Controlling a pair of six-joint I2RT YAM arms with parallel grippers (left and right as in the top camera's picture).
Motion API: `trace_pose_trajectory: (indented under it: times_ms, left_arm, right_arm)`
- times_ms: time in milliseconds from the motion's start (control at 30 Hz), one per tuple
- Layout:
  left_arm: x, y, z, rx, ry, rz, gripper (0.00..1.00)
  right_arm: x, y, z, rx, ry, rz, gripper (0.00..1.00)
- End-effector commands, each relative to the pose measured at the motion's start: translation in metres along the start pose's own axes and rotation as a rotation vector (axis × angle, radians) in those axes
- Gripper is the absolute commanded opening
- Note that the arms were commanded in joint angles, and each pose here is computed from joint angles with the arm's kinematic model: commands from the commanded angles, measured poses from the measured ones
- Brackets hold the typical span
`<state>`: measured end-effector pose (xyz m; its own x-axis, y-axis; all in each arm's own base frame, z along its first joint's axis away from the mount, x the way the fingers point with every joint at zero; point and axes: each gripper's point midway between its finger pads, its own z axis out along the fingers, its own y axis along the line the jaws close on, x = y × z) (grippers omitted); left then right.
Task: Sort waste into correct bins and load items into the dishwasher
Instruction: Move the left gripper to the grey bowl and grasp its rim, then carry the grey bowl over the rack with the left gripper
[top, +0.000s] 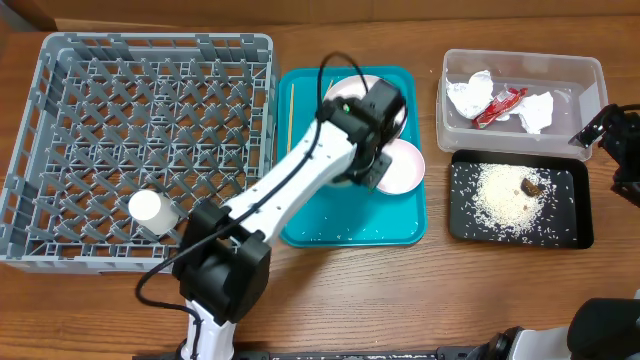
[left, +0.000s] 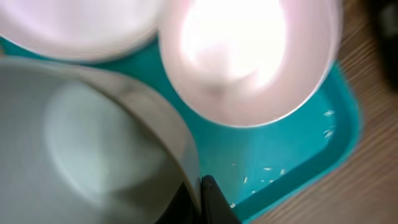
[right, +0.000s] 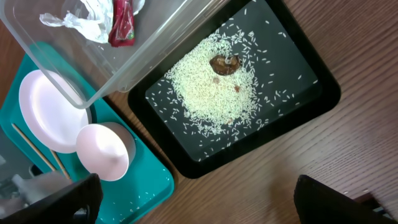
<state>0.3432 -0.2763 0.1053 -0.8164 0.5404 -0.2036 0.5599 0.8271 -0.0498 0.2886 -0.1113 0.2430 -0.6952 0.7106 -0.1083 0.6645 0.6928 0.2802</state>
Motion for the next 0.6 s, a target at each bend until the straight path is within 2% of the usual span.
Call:
trace_pose_trajectory:
  times_ms: [0,133,333,567]
  left_arm:
    - [-0.044,0.027,-0.079,0.023,-0.199,-0.057,0.04]
    - [-0.056,0.057,-0.110,0.137,-0.271,-0.102,0.04]
    - [-0.048,0.119,-0.132,0.353,-0.336,-0.245,0.04]
    - [-0.019,0.189,-0.148,0.408,-0.378,-0.411,0.04]
  right_arm:
    - [-0.001,0.005,-0.010,-0.019,-0.035,-0.008,1.00]
    - [-0.001,0.005,-0.010,-0.019,-0.035,-0.008,1.00]
    - [-0.001,0.005,-0.010,-0.019,-0.035,-0.008,1.00]
    - [-0.001,0.005,-0.010,-0.019,-0.035,-0.009,1.00]
